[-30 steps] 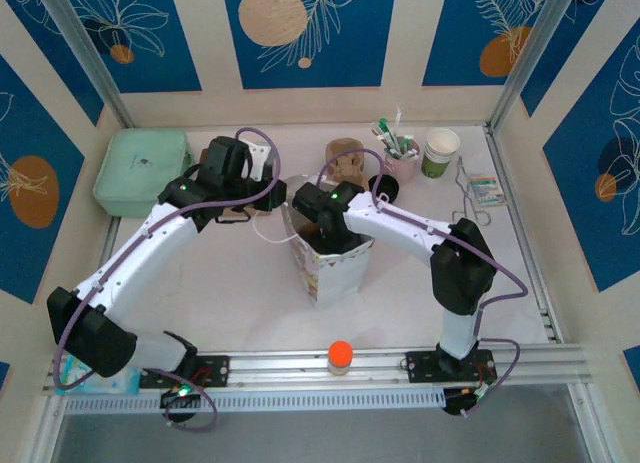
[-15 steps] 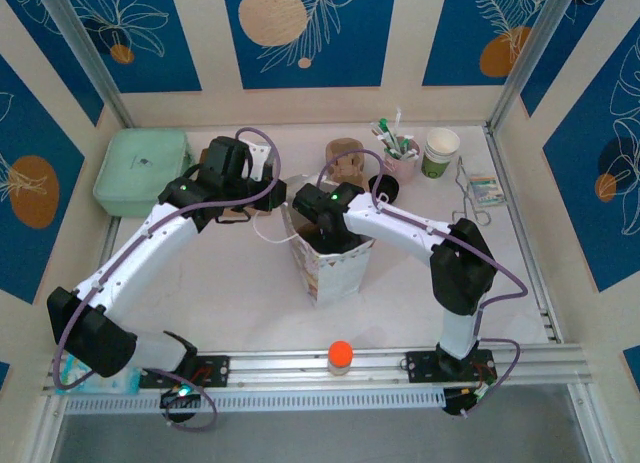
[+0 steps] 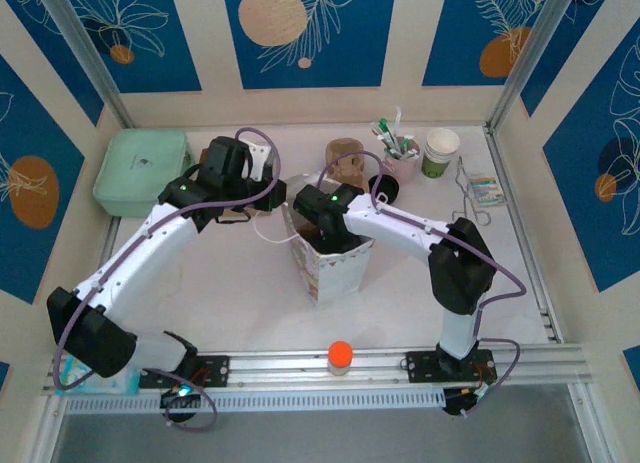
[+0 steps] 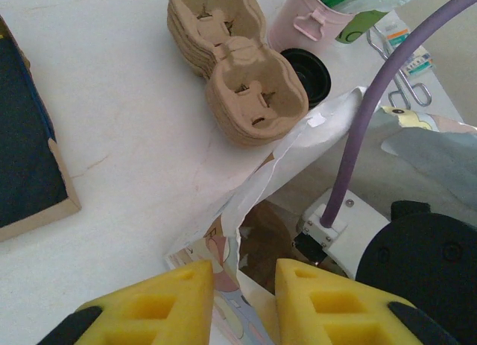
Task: Pack the takeout coffee
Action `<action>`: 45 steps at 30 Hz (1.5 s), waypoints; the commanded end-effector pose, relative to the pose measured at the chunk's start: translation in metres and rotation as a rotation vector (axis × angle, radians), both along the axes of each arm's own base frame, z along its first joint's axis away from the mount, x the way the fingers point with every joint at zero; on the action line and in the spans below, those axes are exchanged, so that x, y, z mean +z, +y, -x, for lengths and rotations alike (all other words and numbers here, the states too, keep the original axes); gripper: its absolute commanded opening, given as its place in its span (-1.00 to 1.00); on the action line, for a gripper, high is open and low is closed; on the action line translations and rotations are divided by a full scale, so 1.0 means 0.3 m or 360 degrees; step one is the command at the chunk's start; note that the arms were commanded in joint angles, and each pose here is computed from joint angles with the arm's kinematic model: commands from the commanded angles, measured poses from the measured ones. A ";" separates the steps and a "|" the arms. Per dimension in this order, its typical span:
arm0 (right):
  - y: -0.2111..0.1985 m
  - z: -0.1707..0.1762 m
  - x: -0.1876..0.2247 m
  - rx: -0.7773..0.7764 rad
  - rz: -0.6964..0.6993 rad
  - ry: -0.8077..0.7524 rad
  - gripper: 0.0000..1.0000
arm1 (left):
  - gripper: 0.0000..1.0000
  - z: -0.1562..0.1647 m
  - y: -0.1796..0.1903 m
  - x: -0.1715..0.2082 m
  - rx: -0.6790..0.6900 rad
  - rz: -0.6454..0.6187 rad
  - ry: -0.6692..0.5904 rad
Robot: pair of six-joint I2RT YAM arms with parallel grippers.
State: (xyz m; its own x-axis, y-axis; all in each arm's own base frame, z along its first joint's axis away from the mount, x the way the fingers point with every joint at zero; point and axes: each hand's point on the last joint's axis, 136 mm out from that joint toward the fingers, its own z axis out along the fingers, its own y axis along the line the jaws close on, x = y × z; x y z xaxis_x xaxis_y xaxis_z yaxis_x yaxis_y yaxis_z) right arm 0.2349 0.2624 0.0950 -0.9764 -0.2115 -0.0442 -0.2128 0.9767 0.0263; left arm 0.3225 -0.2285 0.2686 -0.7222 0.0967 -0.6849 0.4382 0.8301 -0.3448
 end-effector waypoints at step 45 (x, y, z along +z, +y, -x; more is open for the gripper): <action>-0.046 0.038 -0.140 -0.0074 0.0071 0.0208 -0.03 | -0.44 0.014 -0.003 0.020 0.0000 -0.0025 -0.0016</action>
